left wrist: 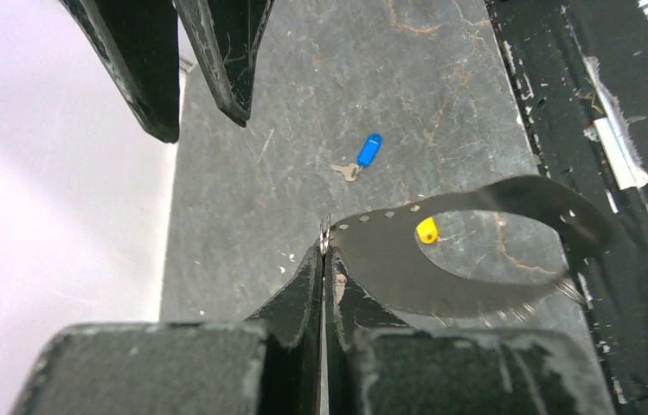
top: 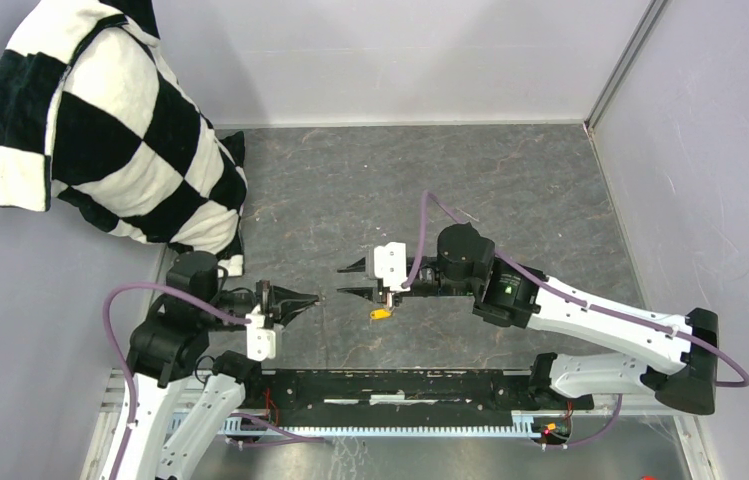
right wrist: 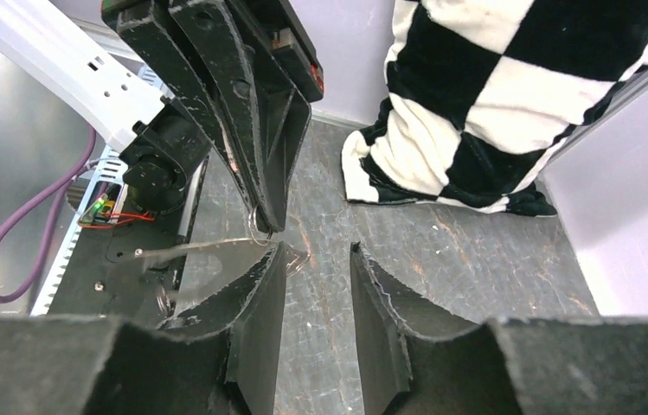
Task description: Put the keys on the keyring
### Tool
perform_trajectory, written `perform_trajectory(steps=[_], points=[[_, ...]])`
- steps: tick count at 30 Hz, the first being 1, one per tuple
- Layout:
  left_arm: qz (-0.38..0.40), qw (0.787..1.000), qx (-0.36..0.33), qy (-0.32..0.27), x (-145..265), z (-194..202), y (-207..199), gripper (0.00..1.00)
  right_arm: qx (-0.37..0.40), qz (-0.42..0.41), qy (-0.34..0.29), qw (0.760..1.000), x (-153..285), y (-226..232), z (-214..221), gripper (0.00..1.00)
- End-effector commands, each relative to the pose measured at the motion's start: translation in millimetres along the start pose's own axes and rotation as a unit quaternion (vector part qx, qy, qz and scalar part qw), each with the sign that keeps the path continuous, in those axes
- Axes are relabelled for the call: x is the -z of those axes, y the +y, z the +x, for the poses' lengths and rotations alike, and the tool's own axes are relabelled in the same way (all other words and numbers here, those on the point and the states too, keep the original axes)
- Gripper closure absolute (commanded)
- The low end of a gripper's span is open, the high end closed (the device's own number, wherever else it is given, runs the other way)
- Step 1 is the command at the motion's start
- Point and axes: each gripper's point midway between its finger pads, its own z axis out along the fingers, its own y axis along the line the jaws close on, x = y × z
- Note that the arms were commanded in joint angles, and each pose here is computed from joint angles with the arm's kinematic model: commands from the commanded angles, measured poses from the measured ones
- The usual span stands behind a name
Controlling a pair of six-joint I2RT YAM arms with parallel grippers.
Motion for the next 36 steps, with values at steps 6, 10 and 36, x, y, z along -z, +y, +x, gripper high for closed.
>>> perform_trajectory(steps=[6,10,36], points=[[0.001,0.992,-0.12,-0.042,0.0,-20.7,6.6,0.98,-0.02,-0.036,-0.05,0.998,-2.6,15.3,-8.1,0.59],[0.003,0.995,-0.091,-0.045,-0.2,-23.2,9.2,0.98,-0.027,-0.052,-0.055,0.997,-8.3,19.8,-7.6,0.57],[0.009,0.999,-0.01,-0.045,-1.0,-26.7,15.5,0.98,-0.007,-0.054,-0.009,0.998,-36.4,15.7,0.3,0.73]])
